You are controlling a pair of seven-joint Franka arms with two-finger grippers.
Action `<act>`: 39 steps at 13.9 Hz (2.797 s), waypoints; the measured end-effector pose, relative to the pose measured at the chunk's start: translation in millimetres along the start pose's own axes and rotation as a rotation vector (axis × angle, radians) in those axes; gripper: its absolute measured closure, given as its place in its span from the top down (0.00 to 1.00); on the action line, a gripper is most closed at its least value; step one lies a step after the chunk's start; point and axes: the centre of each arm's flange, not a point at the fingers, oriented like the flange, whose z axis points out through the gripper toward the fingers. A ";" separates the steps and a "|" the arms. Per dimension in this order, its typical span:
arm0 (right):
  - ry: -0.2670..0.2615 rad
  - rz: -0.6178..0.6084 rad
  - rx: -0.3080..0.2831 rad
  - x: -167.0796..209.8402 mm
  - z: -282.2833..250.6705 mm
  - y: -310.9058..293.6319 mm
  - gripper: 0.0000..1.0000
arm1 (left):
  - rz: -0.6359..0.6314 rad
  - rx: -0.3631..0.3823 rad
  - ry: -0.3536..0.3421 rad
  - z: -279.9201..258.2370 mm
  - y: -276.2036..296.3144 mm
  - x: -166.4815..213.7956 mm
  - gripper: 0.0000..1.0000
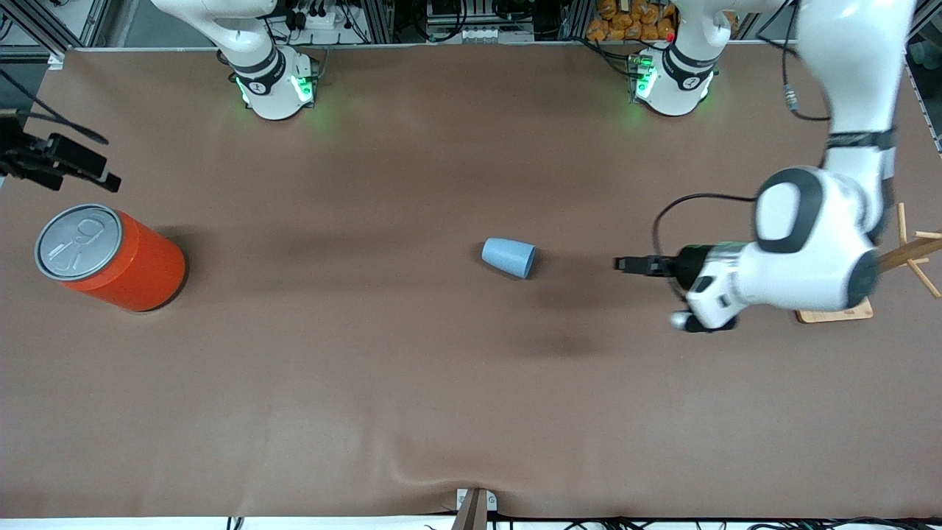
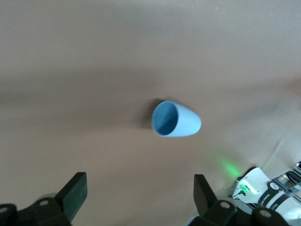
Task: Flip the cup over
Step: 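Grasp the blue cup's rim with the left gripper, then rotate the blue cup upright with the left gripper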
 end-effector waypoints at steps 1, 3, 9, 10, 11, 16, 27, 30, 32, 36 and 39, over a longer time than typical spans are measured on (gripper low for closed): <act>-0.006 -0.009 -0.001 -1.2 1.7 -1.2 1.00 | -0.010 -0.012 -0.010 29.0 5.2 9.2 1.00; -0.009 -0.067 -0.005 -1.2 2.4 -0.2 1.00 | -0.045 -0.069 -0.019 74.9 11.4 24.4 1.00; -0.006 -0.106 -0.008 -1.8 -13.2 5.7 1.00 | -0.104 -0.110 0.016 173.7 37.8 38.6 1.00; -0.018 -0.109 -0.009 -4.6 -15.4 5.1 1.00 | -0.102 -0.099 0.016 189.1 41.4 37.8 1.00; -0.023 -0.110 -0.011 -6.1 -17.4 6.1 1.00 | -0.098 -0.087 0.012 204.2 44.4 36.2 1.00; -0.039 -0.144 -0.070 -8.4 -17.5 7.6 1.00 | -0.130 -0.049 -0.036 243.6 44.5 23.2 0.91; -0.029 -0.164 -0.148 -8.0 -17.9 0.4 1.00 | -0.198 0.077 -0.031 216.8 61.4 9.1 0.11; -0.028 -0.162 -0.147 -7.8 -18.0 1.5 1.00 | -0.242 0.070 0.012 189.9 62.3 12.1 0.09; -0.028 -0.163 -0.147 -7.9 -18.0 1.3 1.00 | -0.261 0.100 0.087 150.0 63.1 14.2 0.07; -0.028 -0.164 -0.147 -7.9 -18.1 0.9 1.00 | -0.287 0.175 0.272 47.6 57.8 7.5 0.07; -0.028 -0.165 -0.147 -8.0 -17.9 0.0 1.00 | -0.317 0.241 0.363 -2.2 32.0 7.8 0.07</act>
